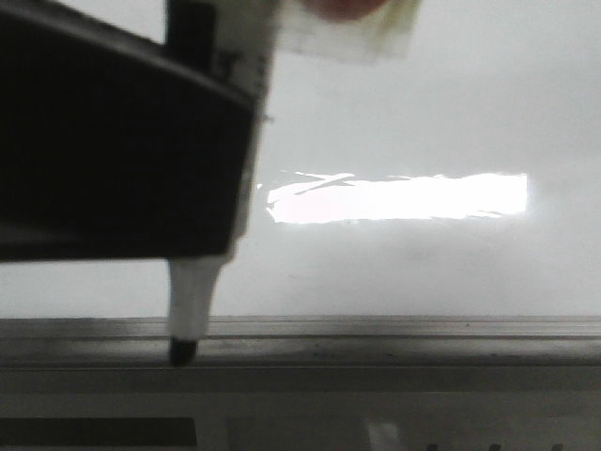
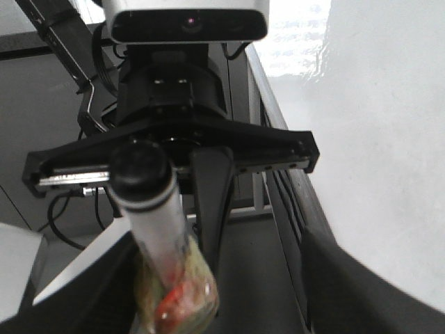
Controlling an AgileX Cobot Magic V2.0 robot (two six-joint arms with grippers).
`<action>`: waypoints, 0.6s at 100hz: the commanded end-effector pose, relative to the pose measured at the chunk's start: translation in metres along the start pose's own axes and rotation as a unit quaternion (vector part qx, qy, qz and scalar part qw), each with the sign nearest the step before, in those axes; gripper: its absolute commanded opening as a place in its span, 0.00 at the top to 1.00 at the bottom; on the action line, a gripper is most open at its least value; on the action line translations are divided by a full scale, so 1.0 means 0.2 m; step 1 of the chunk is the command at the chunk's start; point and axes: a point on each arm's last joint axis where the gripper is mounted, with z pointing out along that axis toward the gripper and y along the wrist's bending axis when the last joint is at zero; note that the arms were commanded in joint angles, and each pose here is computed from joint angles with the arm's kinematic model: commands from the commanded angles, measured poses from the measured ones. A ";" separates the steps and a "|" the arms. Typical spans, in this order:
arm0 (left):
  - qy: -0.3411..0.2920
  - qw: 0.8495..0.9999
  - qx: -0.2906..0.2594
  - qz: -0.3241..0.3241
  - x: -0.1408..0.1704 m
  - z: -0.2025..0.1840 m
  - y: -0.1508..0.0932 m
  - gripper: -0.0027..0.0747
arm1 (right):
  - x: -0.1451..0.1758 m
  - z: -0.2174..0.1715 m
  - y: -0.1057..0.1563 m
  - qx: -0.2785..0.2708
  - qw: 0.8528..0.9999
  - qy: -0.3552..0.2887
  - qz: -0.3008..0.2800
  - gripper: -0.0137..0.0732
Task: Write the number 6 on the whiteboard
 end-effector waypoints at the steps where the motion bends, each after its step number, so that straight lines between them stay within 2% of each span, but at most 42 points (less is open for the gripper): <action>1: -0.054 0.998 0.017 -0.010 -0.08 -0.01 -0.02 0.99 | -0.08 0.01 -0.01 -0.004 0.999 -0.051 0.003 0.35; 13: -0.055 0.998 0.019 -0.011 -0.09 -0.01 -0.02 0.99 | -0.07 0.06 -0.02 -0.014 0.999 -0.043 0.003 0.35; 20: -0.057 0.998 0.022 -0.011 -0.09 -0.01 -0.02 0.99 | -0.05 0.08 -0.03 -0.016 0.999 -0.037 0.009 0.41; 27: -0.059 0.998 0.022 -0.012 -0.09 -0.01 -0.02 0.99 | -0.04 0.09 -0.04 -0.012 0.999 -0.032 0.013 0.55; 39: -0.064 0.998 0.021 -0.016 -0.09 -0.01 -0.02 0.99 | -0.04 0.09 -0.05 -0.008 0.999 -0.030 0.013 0.90; 41: -0.065 0.998 0.020 -0.017 -0.09 -0.01 -0.02 0.99 | -0.04 0.09 -0.05 -0.008 0.999 -0.029 0.013 0.93; 60: -0.059 0.998 0.008 -0.034 -0.09 -0.01 -0.01 0.97 | -0.04 0.08 -0.06 0.010 1.000 -0.027 0.005 0.92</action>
